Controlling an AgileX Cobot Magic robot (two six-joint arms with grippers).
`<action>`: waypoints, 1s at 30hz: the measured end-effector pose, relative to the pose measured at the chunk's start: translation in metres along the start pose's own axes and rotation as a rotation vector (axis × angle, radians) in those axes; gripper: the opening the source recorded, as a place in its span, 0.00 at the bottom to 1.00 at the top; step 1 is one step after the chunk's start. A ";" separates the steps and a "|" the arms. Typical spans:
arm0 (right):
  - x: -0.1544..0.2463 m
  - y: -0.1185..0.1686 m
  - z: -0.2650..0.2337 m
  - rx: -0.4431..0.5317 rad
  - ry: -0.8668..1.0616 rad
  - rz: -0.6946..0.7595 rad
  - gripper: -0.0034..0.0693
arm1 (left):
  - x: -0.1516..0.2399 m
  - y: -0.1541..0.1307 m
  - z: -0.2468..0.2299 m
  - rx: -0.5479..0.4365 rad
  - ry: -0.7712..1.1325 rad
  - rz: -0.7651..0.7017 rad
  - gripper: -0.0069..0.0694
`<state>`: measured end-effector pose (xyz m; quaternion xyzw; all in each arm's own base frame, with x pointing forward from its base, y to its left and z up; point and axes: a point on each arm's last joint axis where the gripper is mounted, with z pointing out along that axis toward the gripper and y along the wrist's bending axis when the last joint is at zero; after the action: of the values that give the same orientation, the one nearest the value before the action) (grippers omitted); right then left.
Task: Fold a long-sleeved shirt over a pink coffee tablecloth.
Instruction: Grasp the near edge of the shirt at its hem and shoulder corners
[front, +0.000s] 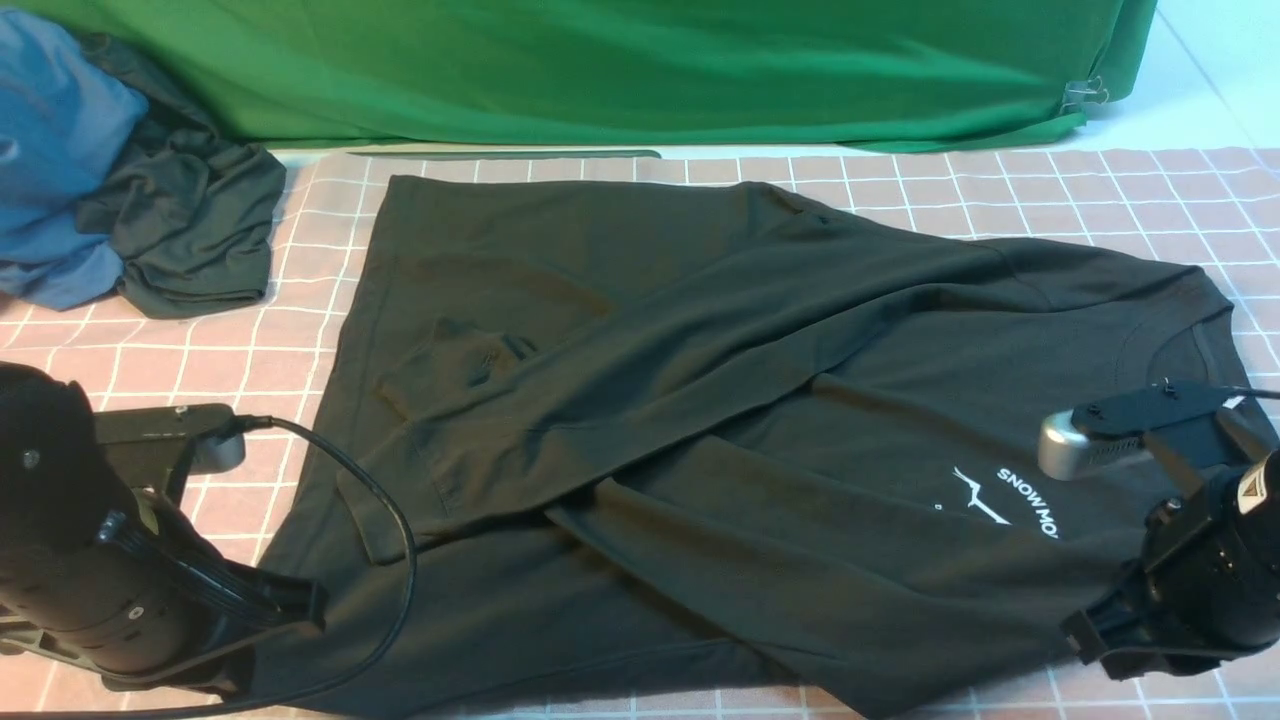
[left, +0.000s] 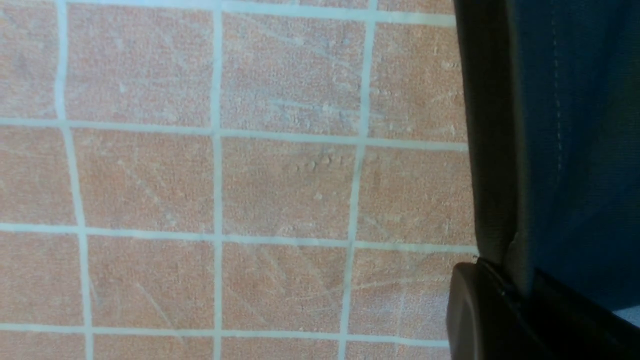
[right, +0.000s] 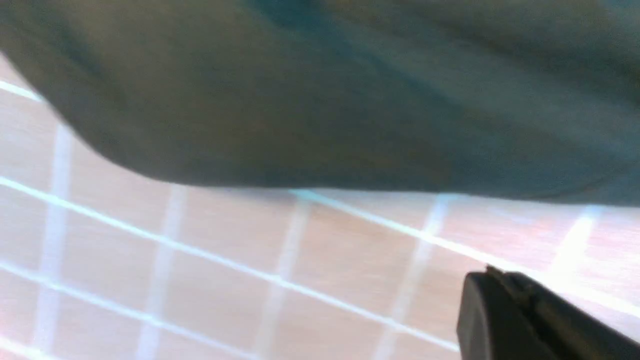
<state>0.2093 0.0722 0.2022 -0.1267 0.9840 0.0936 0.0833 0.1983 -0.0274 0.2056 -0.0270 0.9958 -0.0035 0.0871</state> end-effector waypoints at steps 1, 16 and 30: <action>0.000 0.003 0.000 -0.034 -0.005 0.005 0.10 | 0.000 0.000 0.000 0.000 0.000 0.000 0.13; -0.025 0.043 0.022 -0.129 -0.097 -0.160 0.37 | 0.000 -0.001 0.000 0.006 -0.001 -0.005 0.13; -0.020 0.028 0.011 0.066 0.071 -0.141 0.23 | 0.005 0.004 0.000 -0.044 0.050 0.020 0.13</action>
<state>0.2227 0.1053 0.2002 -0.1963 0.9775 0.0506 0.0590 0.1935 -0.0236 0.2050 -0.0190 0.9978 0.0184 0.0614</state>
